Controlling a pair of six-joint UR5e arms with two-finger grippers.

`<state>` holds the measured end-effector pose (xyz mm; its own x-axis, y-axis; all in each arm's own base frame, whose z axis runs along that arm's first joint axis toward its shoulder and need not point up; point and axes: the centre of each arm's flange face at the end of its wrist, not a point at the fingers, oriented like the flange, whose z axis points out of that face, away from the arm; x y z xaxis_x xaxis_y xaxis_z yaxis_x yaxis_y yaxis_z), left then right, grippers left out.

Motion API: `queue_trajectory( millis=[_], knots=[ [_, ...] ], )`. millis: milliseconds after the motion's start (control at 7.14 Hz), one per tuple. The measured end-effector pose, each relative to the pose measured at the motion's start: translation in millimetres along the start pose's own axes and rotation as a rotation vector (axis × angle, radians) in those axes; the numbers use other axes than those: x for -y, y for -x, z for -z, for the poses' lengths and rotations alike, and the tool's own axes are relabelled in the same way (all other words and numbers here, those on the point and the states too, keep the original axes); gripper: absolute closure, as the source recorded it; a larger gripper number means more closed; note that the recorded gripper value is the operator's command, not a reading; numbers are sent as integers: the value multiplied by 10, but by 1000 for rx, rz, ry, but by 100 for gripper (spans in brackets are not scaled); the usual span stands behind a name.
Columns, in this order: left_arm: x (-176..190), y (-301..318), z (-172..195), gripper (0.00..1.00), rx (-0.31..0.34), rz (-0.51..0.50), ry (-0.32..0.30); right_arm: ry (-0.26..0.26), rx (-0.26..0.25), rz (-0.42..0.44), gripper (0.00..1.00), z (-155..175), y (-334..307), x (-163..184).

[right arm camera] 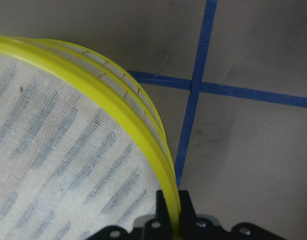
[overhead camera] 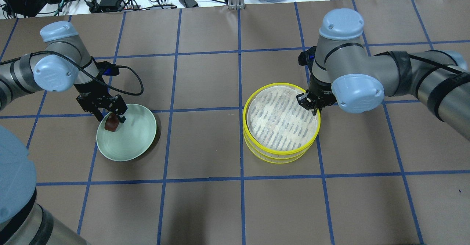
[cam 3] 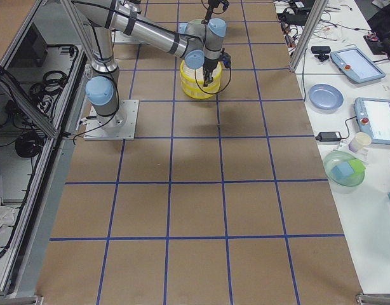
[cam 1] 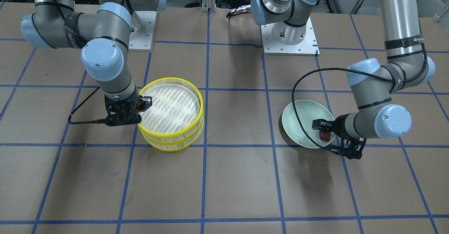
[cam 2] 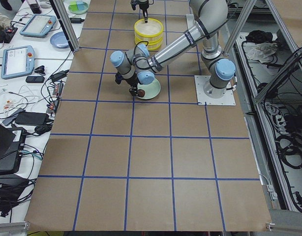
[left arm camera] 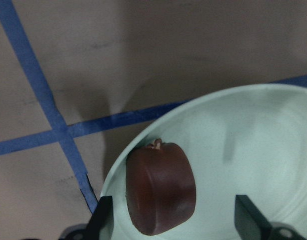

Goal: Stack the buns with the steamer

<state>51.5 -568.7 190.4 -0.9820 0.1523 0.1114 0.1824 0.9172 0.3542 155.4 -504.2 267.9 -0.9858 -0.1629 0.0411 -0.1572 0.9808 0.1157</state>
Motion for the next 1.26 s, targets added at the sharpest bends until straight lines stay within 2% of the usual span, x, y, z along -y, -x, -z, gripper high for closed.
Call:
queue_trajectory(
  millis=[140, 280, 420, 560, 700, 840, 980, 1260],
  knots=[
    [19, 5, -49, 100, -5, 5, 9, 3, 0, 0, 25, -15, 0, 6],
    [28, 11, -74, 100, -5, 10, 15, 8, 0, -2, 7, -37, 0, 10],
    [32, 16, -65, 100, -3, 12, 15, 4, 0, -8, 1, -22, -1, 16],
    [29, 9, 13, 100, 4, 17, 1, -11, 1, -24, 1, 44, -8, 36],
    [18, -45, 177, 100, 5, 28, -28, -48, 1, -44, 0, 235, -20, 71],
    [9, -176, 405, 100, -12, 50, -67, -89, 0, -58, 0, 629, -47, 66],
    [-14, -399, 690, 100, -30, 96, -106, -108, 2, -67, 0, 1129, -75, -25],
    [-127, -1243, 1264, 100, -88, 200, -185, -133, 5, -93, 0, 2186, -127, -276]
  ],
)
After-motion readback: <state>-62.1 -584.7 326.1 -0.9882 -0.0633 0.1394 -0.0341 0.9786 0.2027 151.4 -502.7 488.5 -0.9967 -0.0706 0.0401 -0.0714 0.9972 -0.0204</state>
